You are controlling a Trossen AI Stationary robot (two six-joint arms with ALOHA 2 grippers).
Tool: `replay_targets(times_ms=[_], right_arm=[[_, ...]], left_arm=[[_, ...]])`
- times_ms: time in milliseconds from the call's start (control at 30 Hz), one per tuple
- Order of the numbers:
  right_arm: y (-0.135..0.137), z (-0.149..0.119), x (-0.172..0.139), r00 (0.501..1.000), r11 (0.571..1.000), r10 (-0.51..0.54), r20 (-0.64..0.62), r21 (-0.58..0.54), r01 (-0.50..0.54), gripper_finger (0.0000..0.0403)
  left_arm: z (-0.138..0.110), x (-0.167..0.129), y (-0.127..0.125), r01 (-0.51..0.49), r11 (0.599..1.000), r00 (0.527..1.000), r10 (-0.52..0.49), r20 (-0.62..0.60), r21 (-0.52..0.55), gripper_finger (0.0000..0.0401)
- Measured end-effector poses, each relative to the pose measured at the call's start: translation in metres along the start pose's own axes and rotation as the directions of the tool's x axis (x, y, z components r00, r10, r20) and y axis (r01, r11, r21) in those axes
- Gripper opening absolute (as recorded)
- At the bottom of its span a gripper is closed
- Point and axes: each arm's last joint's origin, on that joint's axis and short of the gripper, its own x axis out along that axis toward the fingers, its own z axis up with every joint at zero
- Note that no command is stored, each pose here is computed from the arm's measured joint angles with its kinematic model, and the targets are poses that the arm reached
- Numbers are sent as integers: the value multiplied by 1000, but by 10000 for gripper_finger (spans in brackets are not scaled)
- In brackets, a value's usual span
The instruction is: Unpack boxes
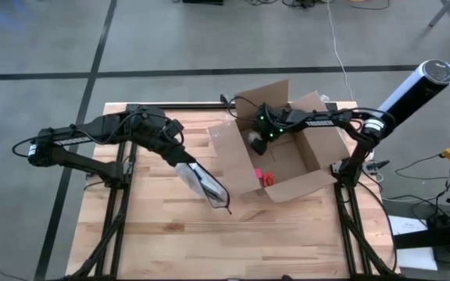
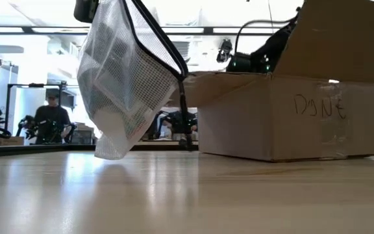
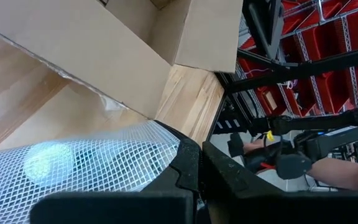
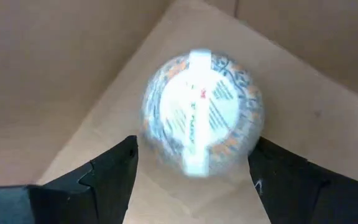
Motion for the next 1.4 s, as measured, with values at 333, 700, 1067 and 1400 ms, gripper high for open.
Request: replay_targets(times_ms=[333,700,1067,1400], right_arm=[[4,16,-8,996,999,31,78,16,-33,290],[-2,15,20,999,999,24,47,39,-25,291],[-4,12,30,999,999,27,24,23,-28,261],[1,14,16,996,995,78,38,61,-80,177]], left_arm=[[0,0,0,0,1000,1000,0,-4,-1,0],[0,0,0,1,1000,1000,-1,-3,-2,0],[0,0,0,0,1000,1000,0,-3,-3,0],[0,0,0,0,1000,1000,0,-4,-1,0]])
